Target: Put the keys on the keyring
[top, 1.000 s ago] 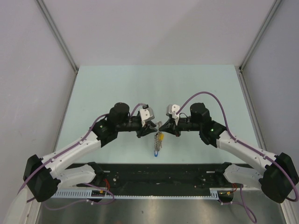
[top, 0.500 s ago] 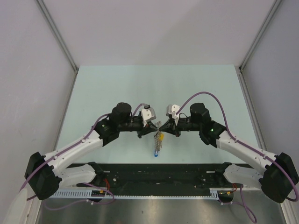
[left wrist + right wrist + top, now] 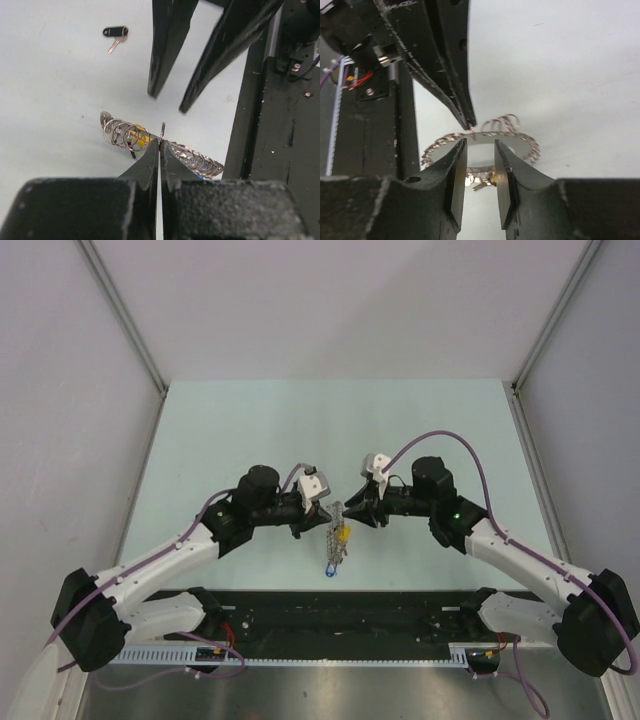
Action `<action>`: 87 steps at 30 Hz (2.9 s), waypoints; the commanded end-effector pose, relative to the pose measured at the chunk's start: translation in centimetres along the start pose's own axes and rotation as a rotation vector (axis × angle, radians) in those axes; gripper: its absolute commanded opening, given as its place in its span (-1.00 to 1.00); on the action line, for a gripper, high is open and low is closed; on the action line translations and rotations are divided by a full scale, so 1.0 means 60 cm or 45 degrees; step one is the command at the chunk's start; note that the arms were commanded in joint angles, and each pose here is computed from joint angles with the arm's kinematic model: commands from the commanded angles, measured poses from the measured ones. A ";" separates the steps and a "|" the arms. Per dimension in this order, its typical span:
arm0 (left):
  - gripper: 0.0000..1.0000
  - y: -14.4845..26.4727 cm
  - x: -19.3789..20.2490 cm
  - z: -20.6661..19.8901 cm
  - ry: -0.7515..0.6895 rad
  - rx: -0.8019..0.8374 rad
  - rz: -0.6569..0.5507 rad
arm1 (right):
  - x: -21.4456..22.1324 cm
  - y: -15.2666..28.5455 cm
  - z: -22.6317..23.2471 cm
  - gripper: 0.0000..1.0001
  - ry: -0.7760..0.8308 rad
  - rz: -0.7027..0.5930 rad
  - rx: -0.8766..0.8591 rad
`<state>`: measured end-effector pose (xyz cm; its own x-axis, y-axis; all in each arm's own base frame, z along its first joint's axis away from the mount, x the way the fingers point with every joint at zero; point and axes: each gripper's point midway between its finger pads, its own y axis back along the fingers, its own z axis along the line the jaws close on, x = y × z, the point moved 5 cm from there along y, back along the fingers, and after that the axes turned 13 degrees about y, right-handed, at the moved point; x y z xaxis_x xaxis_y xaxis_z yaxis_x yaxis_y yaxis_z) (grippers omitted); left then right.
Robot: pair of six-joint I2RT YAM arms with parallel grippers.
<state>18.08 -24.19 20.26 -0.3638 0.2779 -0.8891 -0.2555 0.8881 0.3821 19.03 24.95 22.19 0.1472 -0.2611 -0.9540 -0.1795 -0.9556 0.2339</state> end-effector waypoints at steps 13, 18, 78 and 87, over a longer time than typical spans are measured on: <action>-0.99 0.069 -0.042 0.059 0.074 -0.261 -0.155 | 0.133 0.122 -0.155 -0.15 -0.656 0.458 1.010; -0.99 0.093 -0.055 0.060 -0.004 -0.315 -0.146 | 0.210 0.154 -0.173 -0.15 -0.817 0.622 1.101; -1.00 0.112 -0.033 0.074 -0.040 -0.450 -0.149 | 0.308 0.116 -0.195 0.02 -1.127 0.672 0.884; -0.99 0.112 -0.033 0.074 -0.043 -0.447 -0.148 | 0.289 0.095 -0.179 -0.09 -0.984 0.627 0.862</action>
<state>20.78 -17.31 22.14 -0.3497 0.2180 -0.9112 -0.5653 0.7264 0.3908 30.76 12.38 7.43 -0.7550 -0.1811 -0.6302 -0.5171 -0.4265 0.7421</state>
